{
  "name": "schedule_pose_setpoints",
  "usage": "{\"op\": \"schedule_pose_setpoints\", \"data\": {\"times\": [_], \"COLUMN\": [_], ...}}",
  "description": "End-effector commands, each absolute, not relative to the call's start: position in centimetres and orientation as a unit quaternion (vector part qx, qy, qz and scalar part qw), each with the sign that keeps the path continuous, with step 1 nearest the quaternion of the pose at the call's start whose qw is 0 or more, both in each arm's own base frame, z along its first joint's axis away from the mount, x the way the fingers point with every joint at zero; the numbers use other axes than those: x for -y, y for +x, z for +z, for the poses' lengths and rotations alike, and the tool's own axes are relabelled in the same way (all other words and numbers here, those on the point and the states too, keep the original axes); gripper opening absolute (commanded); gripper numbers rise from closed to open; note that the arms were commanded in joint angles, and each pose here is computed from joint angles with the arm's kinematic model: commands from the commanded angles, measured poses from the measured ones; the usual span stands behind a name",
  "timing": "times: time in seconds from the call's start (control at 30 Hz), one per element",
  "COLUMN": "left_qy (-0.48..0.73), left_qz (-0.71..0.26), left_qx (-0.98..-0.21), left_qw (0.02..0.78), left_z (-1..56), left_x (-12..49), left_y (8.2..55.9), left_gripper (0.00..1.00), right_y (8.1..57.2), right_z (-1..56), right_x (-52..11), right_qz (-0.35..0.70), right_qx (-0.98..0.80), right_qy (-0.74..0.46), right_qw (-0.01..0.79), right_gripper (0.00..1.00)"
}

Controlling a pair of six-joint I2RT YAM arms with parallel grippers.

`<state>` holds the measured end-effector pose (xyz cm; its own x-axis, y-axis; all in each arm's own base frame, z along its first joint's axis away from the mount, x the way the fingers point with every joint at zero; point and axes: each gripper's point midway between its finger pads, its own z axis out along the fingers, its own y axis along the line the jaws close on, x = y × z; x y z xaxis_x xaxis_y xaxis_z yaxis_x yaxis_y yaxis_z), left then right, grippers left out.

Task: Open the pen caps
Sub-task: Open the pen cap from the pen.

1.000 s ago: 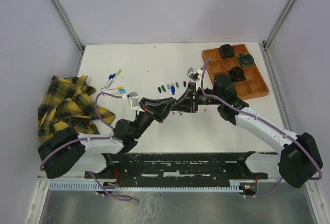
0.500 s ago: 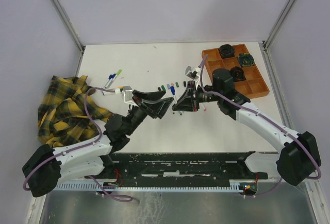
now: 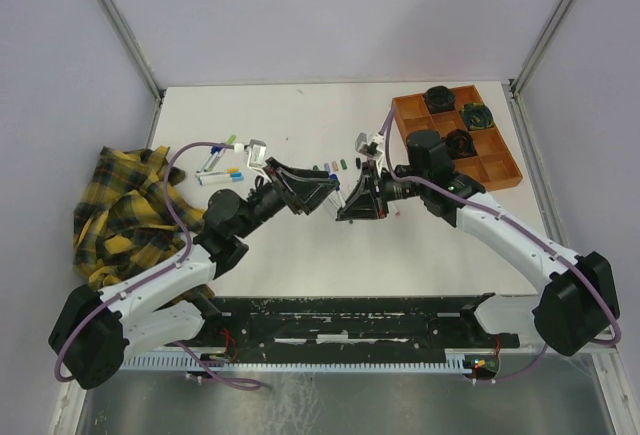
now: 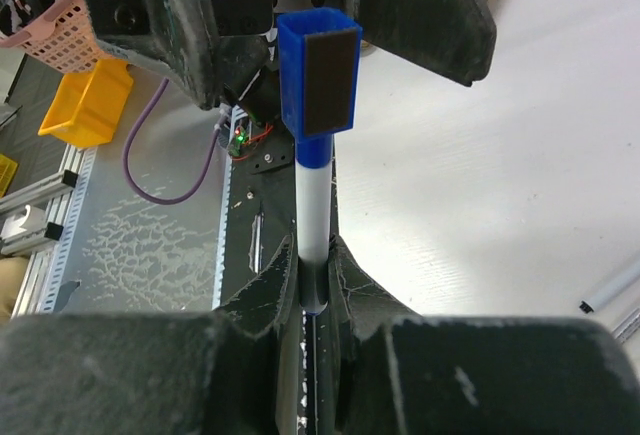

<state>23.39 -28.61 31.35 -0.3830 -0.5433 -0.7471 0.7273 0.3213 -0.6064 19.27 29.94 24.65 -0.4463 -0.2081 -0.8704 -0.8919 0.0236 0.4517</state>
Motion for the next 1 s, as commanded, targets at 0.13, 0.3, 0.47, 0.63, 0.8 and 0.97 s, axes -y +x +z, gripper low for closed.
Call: {"op": "schedule_pose_setpoints", "data": {"times": [0.13,0.3,0.47,0.63,0.8,0.97], "left_qy": [0.087,0.089,0.091,0.093,0.097,0.094], "left_qz": [-0.611,-0.614,-0.614,-0.61,-0.604,-0.598], "left_qx": [-0.583,-0.591,-0.598,-0.603,-0.606,-0.608], "left_qw": [0.528,0.515,0.506,0.506,0.509,0.513], "left_z": [33.4,32.7,32.2,32.2,32.1,31.9], "left_x": [29.4,30.0,30.4,30.5,30.6,30.5], "left_y": [22.6,22.8,23.0,23.2,23.3,23.5], "left_gripper": [0.62,0.49,0.38,0.23,0.19,0.03], "right_y": [19.7,20.0,20.1,20.1,20.1,20.0], "right_z": [26.0,25.5,25.3,25.2,25.4,25.7], "right_x": [-30.2,-30.3,-30.3,-30.2,-30.2,-30.3], "right_qz": [0.551,0.547,0.544,0.541,0.542,0.548], "right_qx": [-0.627,-0.634,-0.638,-0.639,-0.638,-0.637], "right_qy": [-0.445,-0.443,-0.443,-0.444,-0.445,-0.441], "right_qw": [0.326,0.321,0.319,0.319,0.319,0.316], "right_gripper": [0.0,0.0,0.0,0.0,0.0,0.07]}}
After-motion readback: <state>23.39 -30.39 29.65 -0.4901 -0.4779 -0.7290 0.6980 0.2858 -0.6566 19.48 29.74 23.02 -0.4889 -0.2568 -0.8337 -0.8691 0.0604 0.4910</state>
